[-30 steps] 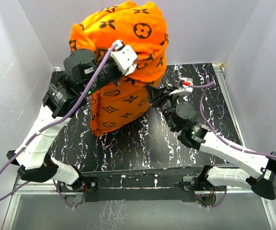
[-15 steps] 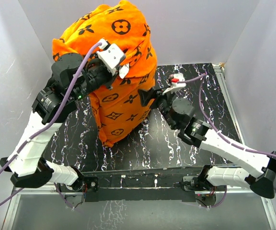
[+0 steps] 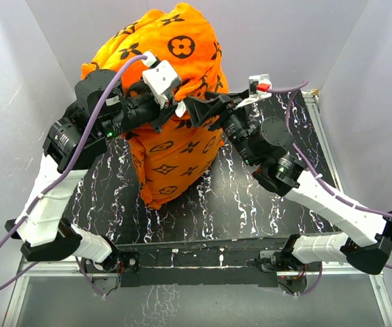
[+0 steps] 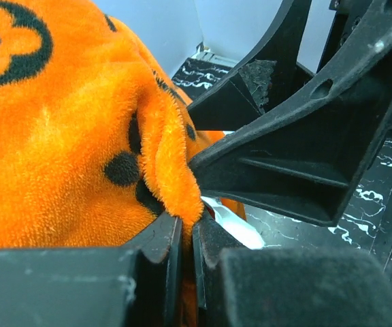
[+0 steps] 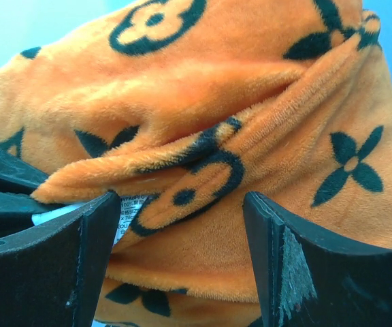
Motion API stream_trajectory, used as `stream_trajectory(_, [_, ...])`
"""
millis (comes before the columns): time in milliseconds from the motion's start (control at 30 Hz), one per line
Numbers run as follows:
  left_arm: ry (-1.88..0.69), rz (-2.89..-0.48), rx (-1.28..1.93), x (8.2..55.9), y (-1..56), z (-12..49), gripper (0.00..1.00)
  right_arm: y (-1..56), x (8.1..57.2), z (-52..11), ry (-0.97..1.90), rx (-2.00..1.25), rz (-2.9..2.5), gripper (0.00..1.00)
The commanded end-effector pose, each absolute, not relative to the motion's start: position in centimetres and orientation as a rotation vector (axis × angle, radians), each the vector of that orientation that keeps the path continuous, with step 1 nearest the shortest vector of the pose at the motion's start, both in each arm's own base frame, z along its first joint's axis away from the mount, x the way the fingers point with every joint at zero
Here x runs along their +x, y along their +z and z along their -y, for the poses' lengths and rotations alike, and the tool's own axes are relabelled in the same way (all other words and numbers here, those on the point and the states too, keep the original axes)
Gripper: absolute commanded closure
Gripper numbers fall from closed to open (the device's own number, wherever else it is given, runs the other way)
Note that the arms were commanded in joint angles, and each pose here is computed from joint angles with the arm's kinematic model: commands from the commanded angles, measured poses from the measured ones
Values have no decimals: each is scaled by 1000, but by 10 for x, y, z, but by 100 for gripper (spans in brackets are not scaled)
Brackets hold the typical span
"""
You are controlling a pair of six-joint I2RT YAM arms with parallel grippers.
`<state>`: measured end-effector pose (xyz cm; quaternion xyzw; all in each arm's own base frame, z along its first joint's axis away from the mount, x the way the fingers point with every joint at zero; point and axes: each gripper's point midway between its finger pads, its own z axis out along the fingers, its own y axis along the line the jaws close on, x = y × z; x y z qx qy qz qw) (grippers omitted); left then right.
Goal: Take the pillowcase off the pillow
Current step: Remove the pillow from the pillowcase.
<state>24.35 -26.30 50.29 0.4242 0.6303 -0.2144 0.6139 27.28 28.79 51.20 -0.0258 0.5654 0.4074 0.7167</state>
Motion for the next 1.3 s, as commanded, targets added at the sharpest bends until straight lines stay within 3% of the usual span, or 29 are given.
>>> stream_trajectory(0, [-568, -1310, 906, 227, 557, 261, 100, 520, 275, -290, 899, -58, -1234, 24])
stream_trajectory(833, [-730, -1335, 916, 207, 560, 272, 100, 485, 274, -236, 871, 132, -1222, 25])
stream_trajectory(1267, [-778, -1349, 968, 199, 553, 277, 100, 520, 271, -257, 989, 78, -1139, 23])
